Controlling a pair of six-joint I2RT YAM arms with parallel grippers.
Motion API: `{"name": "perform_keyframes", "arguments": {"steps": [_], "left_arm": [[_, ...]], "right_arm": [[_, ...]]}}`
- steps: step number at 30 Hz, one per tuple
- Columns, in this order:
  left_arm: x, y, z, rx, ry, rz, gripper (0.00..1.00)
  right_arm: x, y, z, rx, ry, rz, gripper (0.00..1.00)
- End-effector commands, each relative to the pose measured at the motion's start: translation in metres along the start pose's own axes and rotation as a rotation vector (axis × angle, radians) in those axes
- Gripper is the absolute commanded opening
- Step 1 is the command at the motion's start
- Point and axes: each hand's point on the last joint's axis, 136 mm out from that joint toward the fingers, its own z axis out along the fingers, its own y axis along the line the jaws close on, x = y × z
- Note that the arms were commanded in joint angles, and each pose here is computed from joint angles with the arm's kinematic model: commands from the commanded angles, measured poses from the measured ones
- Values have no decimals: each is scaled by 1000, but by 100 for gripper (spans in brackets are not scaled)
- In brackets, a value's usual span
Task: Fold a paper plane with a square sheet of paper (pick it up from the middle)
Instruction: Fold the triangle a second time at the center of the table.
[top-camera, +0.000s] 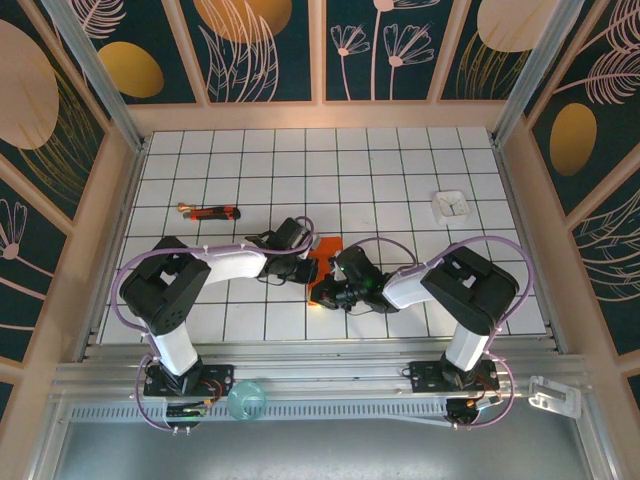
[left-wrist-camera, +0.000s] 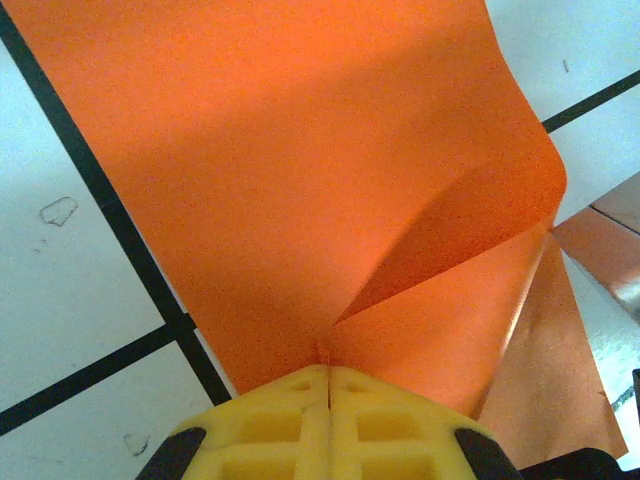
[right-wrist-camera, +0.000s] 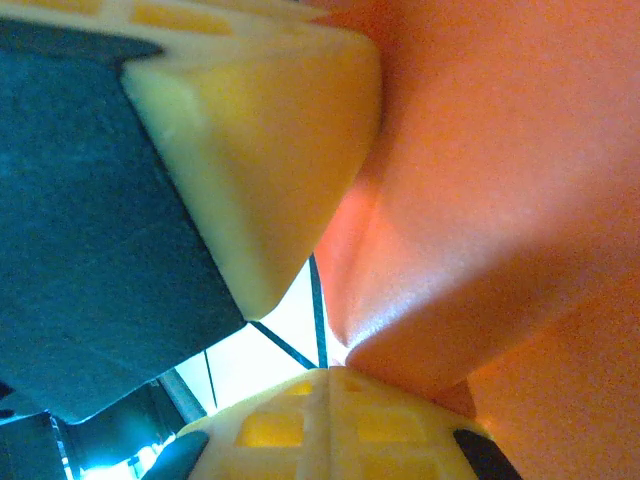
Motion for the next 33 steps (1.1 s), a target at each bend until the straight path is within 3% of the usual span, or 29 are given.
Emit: {"name": "perform_keyframes", "arguments": {"steps": [1, 9, 23, 33], "left_arm": [[55, 34, 17, -120, 179, -48, 0], [55, 35, 17, -124, 179, -46, 0], [38, 24, 11, -101, 149, -40, 0], [22, 16, 7, -94, 128, -20, 0]], "right_arm": [[-1, -5, 3, 23, -8, -16, 0], [-4, 19, -27, -60, -45, -63, 0], [-2, -57, -41, 161, -60, 21, 0], [7, -82, -46, 284, -25, 20, 0]]}}
